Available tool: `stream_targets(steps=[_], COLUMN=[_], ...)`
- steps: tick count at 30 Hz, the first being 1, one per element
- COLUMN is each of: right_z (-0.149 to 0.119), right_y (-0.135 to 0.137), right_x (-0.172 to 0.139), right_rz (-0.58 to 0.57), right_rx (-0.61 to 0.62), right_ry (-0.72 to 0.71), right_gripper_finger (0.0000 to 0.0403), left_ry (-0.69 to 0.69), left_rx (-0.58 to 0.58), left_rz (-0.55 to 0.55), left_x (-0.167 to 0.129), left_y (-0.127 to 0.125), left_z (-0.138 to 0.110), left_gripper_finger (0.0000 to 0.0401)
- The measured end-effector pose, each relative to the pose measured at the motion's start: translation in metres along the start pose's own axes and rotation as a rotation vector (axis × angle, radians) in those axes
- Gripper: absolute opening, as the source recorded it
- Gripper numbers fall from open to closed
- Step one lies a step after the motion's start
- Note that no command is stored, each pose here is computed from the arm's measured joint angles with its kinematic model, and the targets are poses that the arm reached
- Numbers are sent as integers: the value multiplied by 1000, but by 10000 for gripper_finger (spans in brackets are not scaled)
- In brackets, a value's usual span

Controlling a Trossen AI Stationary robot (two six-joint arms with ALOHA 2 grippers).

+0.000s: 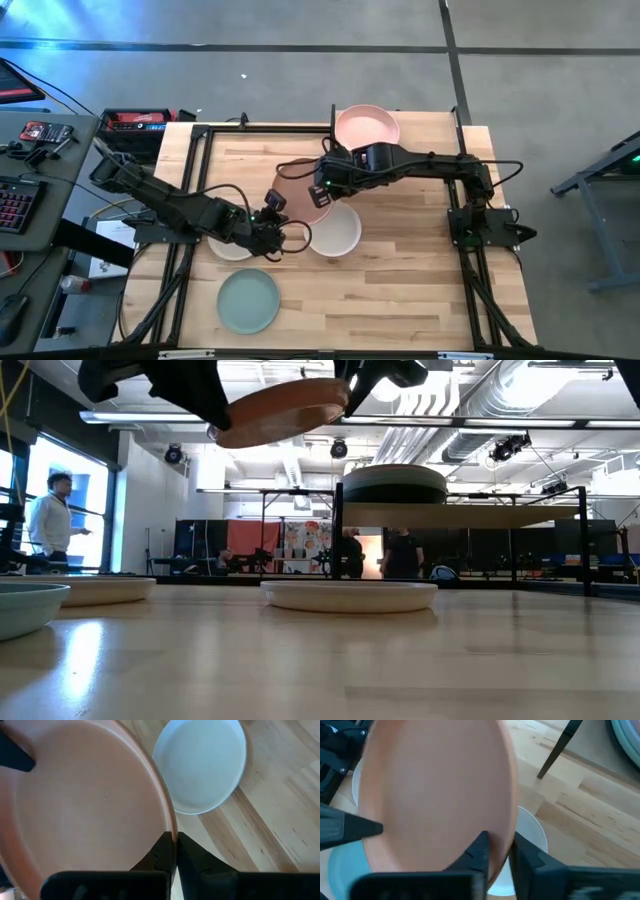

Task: Place and stack plates onto a shelf
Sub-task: Put the brown plate on the shelf

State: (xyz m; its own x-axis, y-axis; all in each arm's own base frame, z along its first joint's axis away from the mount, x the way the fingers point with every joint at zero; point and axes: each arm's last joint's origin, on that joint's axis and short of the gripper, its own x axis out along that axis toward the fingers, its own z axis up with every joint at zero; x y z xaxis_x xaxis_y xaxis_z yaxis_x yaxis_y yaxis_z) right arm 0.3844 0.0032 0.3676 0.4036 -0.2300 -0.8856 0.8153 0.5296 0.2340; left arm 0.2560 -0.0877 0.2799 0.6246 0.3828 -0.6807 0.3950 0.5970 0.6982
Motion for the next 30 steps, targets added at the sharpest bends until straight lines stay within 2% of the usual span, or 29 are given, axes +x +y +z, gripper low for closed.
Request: stream_targets(steps=[2,10,14,17,20,24,30], right_z=[0,0,-1,-1,-1,-3,-7], right_y=[0,0,0,1,0,-4,-18], right_x=[0,0,0,0,0,0,-1], right_rz=[3,10,18,21,14,-25,-165], right_rx=[2,4,9,8,6,-1,-22], right_ry=[-3,17,31,37,40,58,115], right_gripper_finger=[12,3,2,2,1,1,0], left_ry=[-3,-4,-25,-45,-40,-22,-65], left_rx=[-1,-11,-72,-148,-221,-323,-392], left_rz=[1,-4,-57,-130,-153,-125,-100], left_x=[0,0,2,5,8,8,0], left_y=[0,0,1,3,6,9,15], left_z=[0,0,0,-2,-4,-6,-8], left_gripper_finger=[4,32,49,68,88,110,117])
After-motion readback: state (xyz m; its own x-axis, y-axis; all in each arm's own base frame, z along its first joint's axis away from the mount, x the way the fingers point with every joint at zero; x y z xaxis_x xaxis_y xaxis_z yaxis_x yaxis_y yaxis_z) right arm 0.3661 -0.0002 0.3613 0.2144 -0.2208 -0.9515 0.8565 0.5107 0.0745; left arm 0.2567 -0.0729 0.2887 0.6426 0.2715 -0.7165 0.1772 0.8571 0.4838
